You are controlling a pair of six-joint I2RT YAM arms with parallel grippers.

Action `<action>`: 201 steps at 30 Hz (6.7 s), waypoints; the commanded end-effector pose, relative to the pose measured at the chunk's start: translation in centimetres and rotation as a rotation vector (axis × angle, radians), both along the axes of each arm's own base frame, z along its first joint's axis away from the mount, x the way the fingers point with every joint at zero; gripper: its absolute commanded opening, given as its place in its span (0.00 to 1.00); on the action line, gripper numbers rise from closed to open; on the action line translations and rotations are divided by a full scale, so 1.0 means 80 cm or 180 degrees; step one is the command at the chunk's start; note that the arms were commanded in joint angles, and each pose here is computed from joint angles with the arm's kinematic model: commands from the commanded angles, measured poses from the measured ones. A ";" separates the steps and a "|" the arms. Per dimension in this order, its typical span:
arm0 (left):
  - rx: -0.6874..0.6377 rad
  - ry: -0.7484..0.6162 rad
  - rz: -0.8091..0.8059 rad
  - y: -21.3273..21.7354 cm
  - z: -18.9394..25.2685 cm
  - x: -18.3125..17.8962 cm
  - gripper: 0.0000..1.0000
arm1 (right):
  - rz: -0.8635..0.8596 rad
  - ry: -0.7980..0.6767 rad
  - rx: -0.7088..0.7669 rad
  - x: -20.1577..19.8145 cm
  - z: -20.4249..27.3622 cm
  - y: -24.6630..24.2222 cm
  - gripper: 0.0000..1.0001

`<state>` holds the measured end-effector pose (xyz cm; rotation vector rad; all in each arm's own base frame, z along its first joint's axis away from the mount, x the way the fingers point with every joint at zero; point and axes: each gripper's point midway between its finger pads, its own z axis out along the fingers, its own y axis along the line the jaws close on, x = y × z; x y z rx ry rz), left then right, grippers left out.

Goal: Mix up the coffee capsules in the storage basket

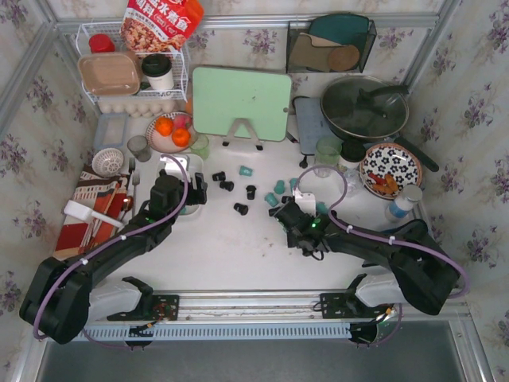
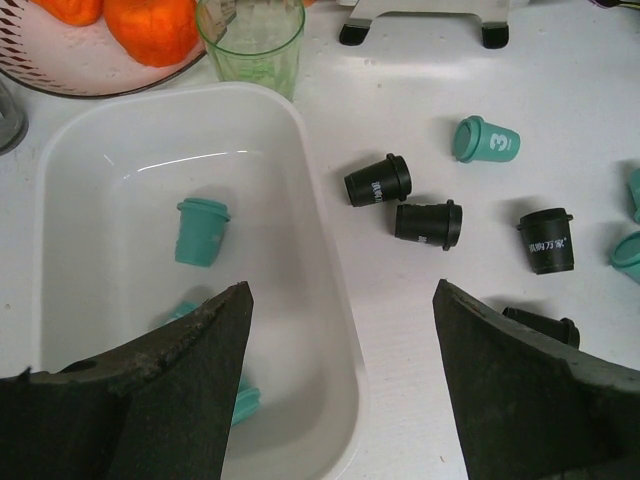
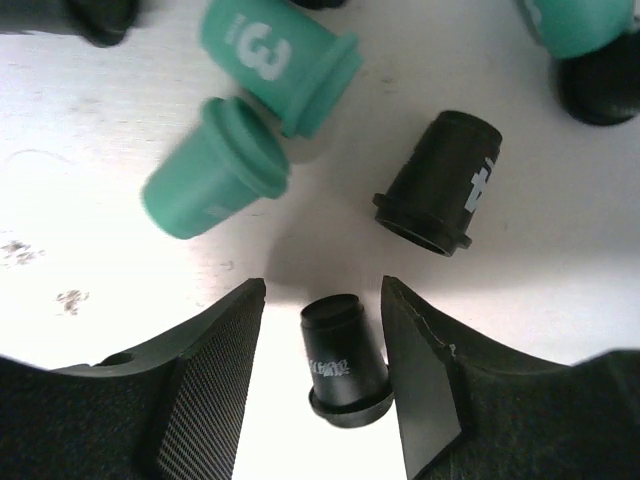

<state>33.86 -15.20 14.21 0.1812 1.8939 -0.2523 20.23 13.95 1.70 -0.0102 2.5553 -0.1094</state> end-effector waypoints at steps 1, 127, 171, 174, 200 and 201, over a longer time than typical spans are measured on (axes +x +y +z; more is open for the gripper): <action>-0.0050 -0.0019 -0.0023 -0.004 0.006 0.002 0.76 | 0.0455 0.0074 0.0002 0.001 0.018 0.014 0.58; 0.0777 -0.0725 -0.1135 -0.095 0.029 -0.023 0.38 | 0.0975 -0.1393 0.1249 0.037 0.176 0.077 0.52; 0.0174 0.0272 0.0059 0.007 -0.035 0.016 0.94 | -0.0059 -0.0755 0.0764 0.074 0.057 0.081 0.58; 0.0160 0.0265 0.0032 0.004 -0.033 0.015 0.94 | -0.0436 -0.0852 0.0945 0.073 0.060 0.071 0.53; 0.0105 0.0264 -0.0346 -0.025 -0.027 0.009 0.93 | -0.0512 -0.0756 0.0711 0.068 0.003 0.056 0.45; 0.0093 0.0256 -0.0403 -0.028 -0.025 0.008 0.93 | -0.0491 -0.0743 0.0712 0.068 0.002 0.058 0.45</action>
